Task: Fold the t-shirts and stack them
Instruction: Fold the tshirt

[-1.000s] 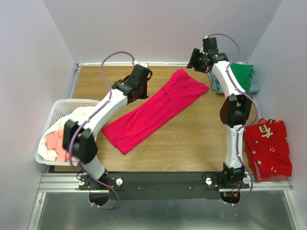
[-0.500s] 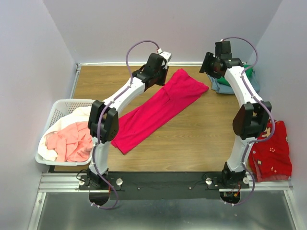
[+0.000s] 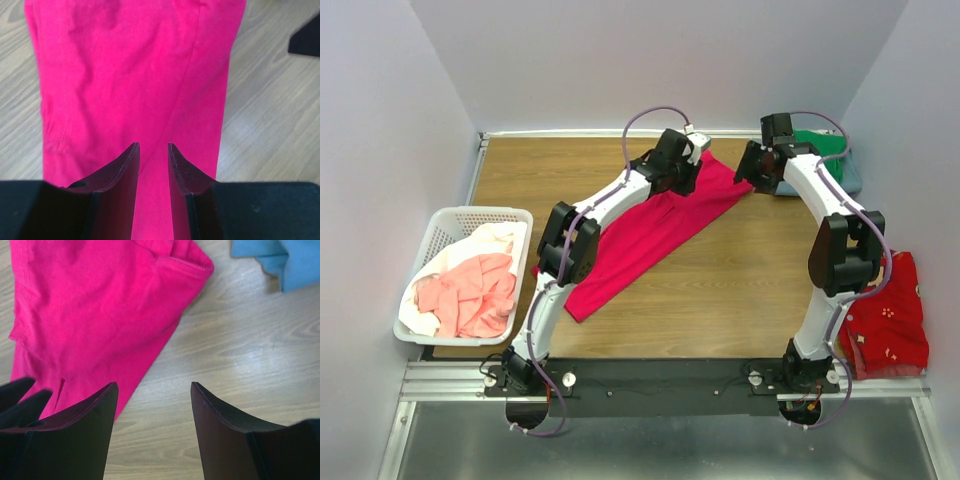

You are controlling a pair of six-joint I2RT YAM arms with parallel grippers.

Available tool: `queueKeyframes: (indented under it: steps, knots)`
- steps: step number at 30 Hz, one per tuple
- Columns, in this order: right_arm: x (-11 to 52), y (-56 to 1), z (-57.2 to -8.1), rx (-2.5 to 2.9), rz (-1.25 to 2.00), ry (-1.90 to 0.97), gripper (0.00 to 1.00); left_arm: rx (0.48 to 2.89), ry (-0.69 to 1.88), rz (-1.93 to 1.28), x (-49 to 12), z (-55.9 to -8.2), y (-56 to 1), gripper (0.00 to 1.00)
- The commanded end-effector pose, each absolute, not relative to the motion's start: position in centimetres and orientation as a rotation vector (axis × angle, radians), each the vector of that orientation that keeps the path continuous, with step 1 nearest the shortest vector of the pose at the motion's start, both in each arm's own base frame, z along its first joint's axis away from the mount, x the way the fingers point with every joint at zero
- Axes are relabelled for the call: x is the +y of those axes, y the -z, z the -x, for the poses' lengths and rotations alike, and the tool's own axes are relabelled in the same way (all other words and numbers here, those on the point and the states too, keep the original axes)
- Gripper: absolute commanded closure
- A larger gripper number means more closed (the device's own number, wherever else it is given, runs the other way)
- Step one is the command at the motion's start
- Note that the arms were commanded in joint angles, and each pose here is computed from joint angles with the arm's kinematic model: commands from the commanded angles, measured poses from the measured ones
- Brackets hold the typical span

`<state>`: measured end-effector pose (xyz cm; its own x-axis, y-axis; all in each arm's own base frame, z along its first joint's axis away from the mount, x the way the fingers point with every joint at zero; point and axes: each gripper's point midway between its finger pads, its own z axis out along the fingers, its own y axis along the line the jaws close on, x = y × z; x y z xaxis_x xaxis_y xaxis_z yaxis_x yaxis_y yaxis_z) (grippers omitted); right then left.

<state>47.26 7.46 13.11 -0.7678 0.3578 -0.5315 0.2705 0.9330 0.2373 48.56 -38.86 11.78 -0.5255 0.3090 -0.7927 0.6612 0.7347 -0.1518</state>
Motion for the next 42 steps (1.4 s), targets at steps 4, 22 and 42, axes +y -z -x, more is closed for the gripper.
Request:
queueKeyframes:
  steps: [4, 22, 42]
  knots:
    - [8.5, -15.2, -46.3, 2.458, -0.453, -0.307, 0.32, 2.228, 0.360, -0.615, -39.6, -50.7, -7.2, 0.62]
    - [9.4, -13.7, -44.4, 2.521, -0.425, -0.377, 0.34, 2.469, -0.016, -0.175, -31.8, -52.9, -0.8, 0.59]
    - [10.8, -11.1, -40.8, 2.625, -0.334, -0.424, 0.36, 2.203, 0.273, -0.052, -29.3, -61.0, -9.6, 0.56]
